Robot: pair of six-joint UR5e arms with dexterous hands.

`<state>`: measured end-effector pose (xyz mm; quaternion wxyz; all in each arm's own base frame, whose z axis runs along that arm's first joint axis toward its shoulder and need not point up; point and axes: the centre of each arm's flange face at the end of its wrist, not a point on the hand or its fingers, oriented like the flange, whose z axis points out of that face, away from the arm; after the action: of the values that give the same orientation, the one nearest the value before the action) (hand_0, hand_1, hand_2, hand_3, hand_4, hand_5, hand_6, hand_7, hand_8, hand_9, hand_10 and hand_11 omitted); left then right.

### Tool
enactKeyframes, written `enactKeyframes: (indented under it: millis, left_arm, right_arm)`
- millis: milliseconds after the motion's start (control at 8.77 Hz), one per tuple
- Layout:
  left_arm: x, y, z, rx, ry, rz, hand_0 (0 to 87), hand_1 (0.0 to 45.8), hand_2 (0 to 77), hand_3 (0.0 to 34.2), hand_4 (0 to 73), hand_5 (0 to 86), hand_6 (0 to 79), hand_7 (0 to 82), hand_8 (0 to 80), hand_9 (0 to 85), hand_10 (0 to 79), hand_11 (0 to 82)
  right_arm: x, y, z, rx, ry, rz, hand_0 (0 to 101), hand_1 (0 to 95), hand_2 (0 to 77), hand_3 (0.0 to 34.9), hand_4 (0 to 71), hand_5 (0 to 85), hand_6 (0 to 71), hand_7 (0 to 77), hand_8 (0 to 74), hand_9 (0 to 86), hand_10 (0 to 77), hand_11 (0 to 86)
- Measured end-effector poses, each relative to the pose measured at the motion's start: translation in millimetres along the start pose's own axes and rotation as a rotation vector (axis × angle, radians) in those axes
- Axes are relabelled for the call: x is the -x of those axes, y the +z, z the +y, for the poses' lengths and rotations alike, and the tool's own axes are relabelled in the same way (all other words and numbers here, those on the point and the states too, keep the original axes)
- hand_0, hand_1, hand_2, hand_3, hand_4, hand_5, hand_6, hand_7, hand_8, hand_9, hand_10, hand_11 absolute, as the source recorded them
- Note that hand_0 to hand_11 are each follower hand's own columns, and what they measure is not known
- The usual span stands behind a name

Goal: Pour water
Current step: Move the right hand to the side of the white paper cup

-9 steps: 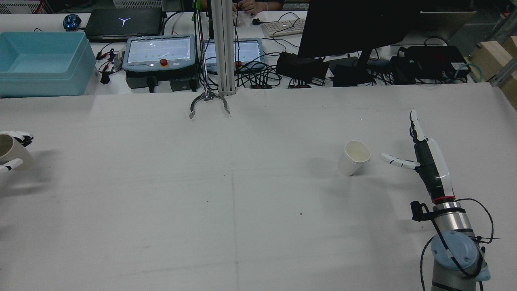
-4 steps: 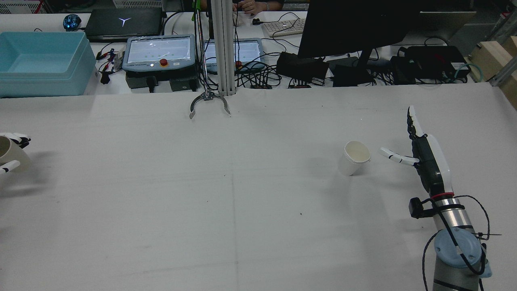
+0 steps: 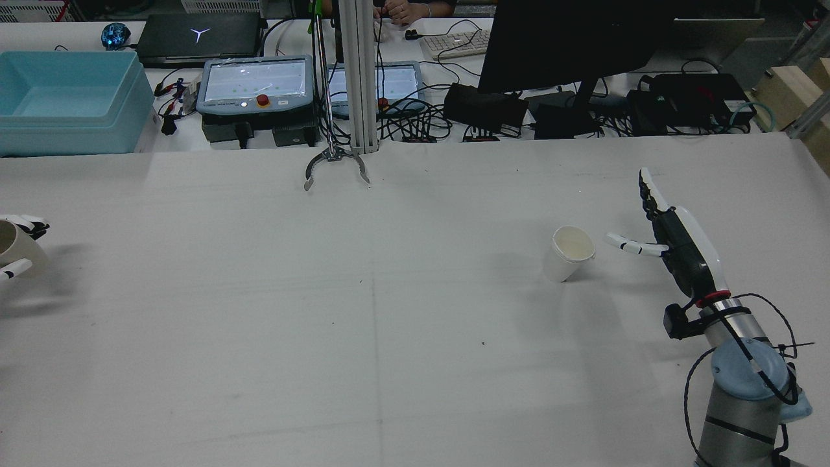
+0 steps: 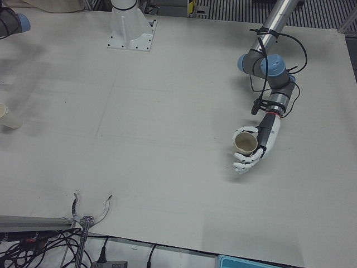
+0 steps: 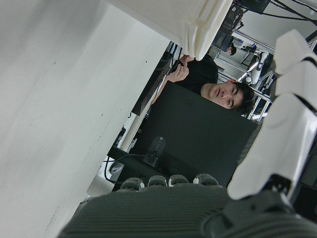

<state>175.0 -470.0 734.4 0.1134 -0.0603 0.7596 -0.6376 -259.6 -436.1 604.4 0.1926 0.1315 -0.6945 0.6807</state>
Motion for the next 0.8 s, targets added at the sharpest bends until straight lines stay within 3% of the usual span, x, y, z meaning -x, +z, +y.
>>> enactKeyframes:
  millis: [798]
  left_arm:
    - [-3, -5, -3, -0.001, -0.003, 0.005, 59.8, 30.0, 38.2, 0.0, 30.5, 40.9, 19.6, 33.8, 16.4, 25.1, 9.8, 16.4]
  right_arm:
    - [-25, 8.7, 0, -0.008, -0.057, 0.023, 44, 14.2, 19.1, 0.0, 0.0, 0.5, 0.5, 1.1, 0.5, 1.1, 0.5, 1.1]
